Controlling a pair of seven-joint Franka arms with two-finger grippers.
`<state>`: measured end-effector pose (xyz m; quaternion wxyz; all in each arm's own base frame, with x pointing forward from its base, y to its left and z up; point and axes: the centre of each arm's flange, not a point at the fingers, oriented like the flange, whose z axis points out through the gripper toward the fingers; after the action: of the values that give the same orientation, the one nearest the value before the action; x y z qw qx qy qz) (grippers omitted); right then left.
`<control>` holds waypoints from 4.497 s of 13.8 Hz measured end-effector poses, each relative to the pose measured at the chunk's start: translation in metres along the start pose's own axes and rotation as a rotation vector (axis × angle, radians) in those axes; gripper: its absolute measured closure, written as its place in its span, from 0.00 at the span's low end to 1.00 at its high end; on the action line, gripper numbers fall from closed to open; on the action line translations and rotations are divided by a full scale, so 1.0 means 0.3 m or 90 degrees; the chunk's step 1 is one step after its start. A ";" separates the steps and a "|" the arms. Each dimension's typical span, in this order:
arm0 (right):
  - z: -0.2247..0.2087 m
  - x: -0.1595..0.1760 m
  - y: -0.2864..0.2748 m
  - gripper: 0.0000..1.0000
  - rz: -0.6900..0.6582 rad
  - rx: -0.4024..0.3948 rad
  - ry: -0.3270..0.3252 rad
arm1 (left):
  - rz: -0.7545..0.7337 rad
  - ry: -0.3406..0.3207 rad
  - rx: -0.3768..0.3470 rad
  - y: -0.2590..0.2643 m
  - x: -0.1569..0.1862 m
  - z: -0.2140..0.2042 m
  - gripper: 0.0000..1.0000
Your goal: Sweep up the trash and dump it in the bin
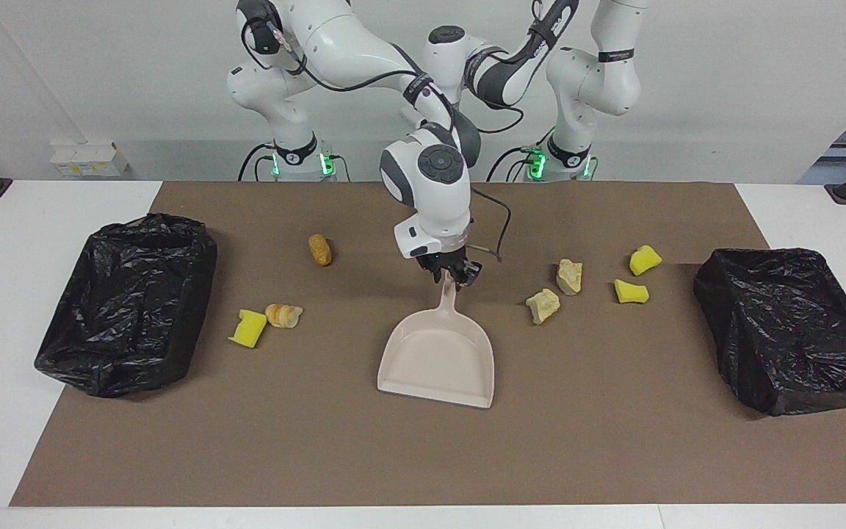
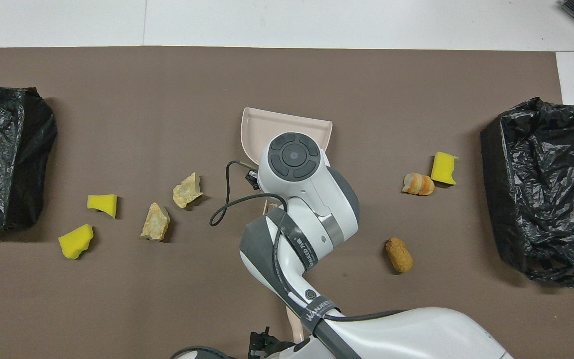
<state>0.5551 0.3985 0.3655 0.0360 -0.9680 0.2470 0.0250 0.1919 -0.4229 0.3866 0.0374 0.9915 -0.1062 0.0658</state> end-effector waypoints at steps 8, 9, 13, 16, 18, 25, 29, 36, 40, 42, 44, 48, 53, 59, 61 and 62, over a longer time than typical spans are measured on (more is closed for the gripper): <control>0.018 -0.003 -0.001 0.51 -0.001 -0.007 -0.003 | -0.028 -0.006 -0.009 0.016 0.005 0.067 0.00; 0.018 -0.003 -0.001 0.45 -0.002 -0.007 -0.003 | -0.029 -0.008 -0.009 0.017 0.006 0.077 0.00; 0.018 -0.003 -0.002 0.24 -0.007 -0.008 -0.001 | -0.037 -0.011 -0.009 0.021 0.006 0.097 0.00; 0.021 -0.008 0.001 0.27 -0.035 -0.017 -0.005 | -0.057 -0.014 -0.008 0.037 -0.017 0.104 0.00; 0.024 -0.013 0.002 0.30 -0.043 -0.022 -0.008 | -0.066 -0.018 -0.008 0.060 -0.050 0.111 0.01; 0.023 -0.015 0.001 0.58 -0.044 -0.022 -0.008 | -0.062 -0.028 -0.006 0.092 -0.096 0.141 0.08; 0.029 -0.018 0.000 0.67 -0.048 -0.025 -0.010 | -0.068 -0.028 -0.006 0.092 -0.096 0.142 0.30; 0.012 -0.016 0.007 0.67 -0.143 -0.042 -0.022 | -0.072 -0.028 -0.005 0.093 -0.097 0.143 0.74; -0.044 0.014 0.027 0.67 -0.209 -0.038 -0.023 | -0.074 -0.031 0.002 0.092 -0.095 0.136 0.74; -0.111 0.056 0.059 0.67 -0.247 -0.030 -0.018 | -0.076 -0.037 0.021 0.087 -0.090 0.107 0.74; -0.169 0.100 0.102 0.67 -0.301 -0.028 -0.020 | -0.079 -0.040 0.039 0.078 -0.091 0.062 0.74; -0.191 0.181 0.180 0.67 -0.473 -0.032 -0.035 | -0.119 -0.046 0.076 0.045 -0.106 0.010 0.74; -0.162 0.248 0.292 0.67 -0.728 -0.045 -0.087 | -0.129 -0.051 0.086 0.031 -0.098 0.014 0.74; -0.086 0.258 0.356 0.67 -0.880 -0.095 -0.113 | -0.147 -0.068 0.114 -0.069 0.021 0.012 0.74; -0.082 0.269 0.364 0.67 -0.923 -0.124 -0.106 | -0.150 -0.070 0.118 -0.104 0.078 -0.025 0.74; -0.073 0.271 0.370 0.67 -0.948 -0.136 -0.110 | -0.151 -0.071 0.119 -0.120 0.105 -0.044 0.74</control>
<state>0.5737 0.2608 0.3757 -0.0313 -0.8718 -0.4798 0.0933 0.2285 -0.3932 0.4018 -0.0539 0.9983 0.0160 0.0150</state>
